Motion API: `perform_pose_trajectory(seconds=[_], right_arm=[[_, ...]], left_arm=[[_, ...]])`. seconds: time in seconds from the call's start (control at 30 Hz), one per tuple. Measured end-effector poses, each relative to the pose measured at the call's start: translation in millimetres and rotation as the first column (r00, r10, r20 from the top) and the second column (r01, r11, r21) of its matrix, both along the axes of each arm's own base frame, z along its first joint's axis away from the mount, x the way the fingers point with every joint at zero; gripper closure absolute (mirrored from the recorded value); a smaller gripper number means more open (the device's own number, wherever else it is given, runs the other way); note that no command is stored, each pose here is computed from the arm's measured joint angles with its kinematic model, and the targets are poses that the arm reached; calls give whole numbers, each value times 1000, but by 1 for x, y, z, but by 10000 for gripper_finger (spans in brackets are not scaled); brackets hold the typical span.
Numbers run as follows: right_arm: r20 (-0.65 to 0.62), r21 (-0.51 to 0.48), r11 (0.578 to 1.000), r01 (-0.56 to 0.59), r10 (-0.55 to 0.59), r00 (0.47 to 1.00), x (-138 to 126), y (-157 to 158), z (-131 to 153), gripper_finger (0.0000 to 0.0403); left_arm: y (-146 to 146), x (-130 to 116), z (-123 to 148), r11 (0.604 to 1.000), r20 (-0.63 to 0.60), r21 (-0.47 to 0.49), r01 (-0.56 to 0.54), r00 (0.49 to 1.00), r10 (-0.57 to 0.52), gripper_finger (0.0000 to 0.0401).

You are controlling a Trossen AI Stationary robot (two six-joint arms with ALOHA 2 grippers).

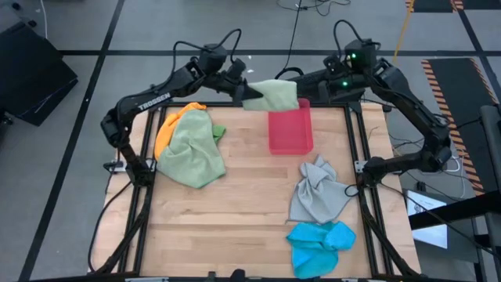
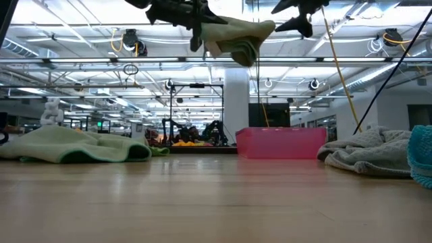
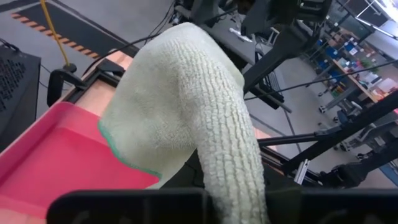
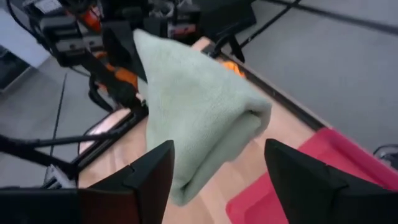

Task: Fold microfiber towels
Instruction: Put the right light green microfiber cloth into the red bin

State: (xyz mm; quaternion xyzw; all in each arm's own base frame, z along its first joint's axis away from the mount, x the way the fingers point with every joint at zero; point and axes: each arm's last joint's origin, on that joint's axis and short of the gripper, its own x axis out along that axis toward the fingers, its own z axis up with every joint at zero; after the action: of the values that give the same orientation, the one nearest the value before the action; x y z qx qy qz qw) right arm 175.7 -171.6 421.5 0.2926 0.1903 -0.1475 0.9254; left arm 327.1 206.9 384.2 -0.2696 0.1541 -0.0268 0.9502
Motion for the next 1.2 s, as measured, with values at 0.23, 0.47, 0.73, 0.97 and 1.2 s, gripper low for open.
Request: perform_pose_trajectory(seconds=[0.23,0.47,0.73,0.97,1.2], right_arm=[[27,-64,998,-3,5,1000,17,12,5,91],[82,-135,991,-16,28,996,27,22,14,87],[67,-81,996,27,-22,998,27,19,2,67],[95,-72,996,55,-48,994,23,0,-17,33],[259,65,997,-34,16,966,15,-26,-51,31]], left_arm=[[-2,-2,4,1000,5,-5,-12,1000,12,386],[-1,-2,4,999,1,-6,-35,999,35,383],[-3,0,5,999,8,-10,-36,999,36,381],[-14,4,7,1000,24,5,25,999,-25,386],[-27,12,12,996,70,57,74,995,-78,381]])
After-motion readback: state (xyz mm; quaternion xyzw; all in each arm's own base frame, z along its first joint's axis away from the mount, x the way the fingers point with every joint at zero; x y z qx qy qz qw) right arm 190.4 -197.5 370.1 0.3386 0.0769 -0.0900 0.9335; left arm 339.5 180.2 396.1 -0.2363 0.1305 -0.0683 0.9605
